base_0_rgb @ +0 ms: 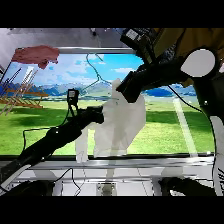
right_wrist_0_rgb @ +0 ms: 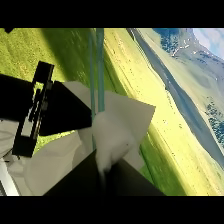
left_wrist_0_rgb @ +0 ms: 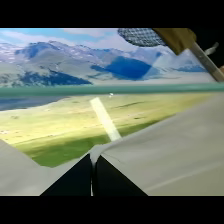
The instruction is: Fold the clothes and pants, and hang the long-sleeved shirts on hangers.
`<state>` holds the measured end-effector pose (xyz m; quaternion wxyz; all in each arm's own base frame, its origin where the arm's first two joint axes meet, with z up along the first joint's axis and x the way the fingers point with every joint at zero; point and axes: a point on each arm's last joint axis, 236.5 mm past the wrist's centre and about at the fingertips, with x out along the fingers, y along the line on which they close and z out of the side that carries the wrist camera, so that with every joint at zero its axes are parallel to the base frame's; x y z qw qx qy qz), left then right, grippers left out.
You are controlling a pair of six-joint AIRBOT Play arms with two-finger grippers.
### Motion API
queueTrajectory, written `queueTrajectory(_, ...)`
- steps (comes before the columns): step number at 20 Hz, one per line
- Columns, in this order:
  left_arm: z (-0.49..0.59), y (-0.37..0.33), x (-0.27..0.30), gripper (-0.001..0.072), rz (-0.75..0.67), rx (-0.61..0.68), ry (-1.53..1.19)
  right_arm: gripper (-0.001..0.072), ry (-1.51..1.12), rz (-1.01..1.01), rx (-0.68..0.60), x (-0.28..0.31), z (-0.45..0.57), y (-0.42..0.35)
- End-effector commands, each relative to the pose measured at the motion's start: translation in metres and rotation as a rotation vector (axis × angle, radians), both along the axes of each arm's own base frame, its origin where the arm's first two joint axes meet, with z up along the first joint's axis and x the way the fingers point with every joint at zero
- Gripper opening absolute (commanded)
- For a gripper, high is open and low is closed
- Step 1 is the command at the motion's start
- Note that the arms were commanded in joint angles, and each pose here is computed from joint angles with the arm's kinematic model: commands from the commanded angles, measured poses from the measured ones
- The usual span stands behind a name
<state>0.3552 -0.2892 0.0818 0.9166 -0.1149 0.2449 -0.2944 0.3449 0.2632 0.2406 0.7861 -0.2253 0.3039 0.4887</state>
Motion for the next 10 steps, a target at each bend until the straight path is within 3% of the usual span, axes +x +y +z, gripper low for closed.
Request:
queueTrajectory(1, -0.012, 0.032, 0.017, 0.0026, 0.051, 0.050, 0.033, 0.0030, -0.051, -0.036, -0.074, 0.002, 0.003, -0.021)
queueTrajectory(10, 0.019, 0.083, 0.039, 0.0026, 0.149, 0.061, -0.049, 0.0029, -0.026, 0.006, -0.249, -0.010, -0.020, -0.050)
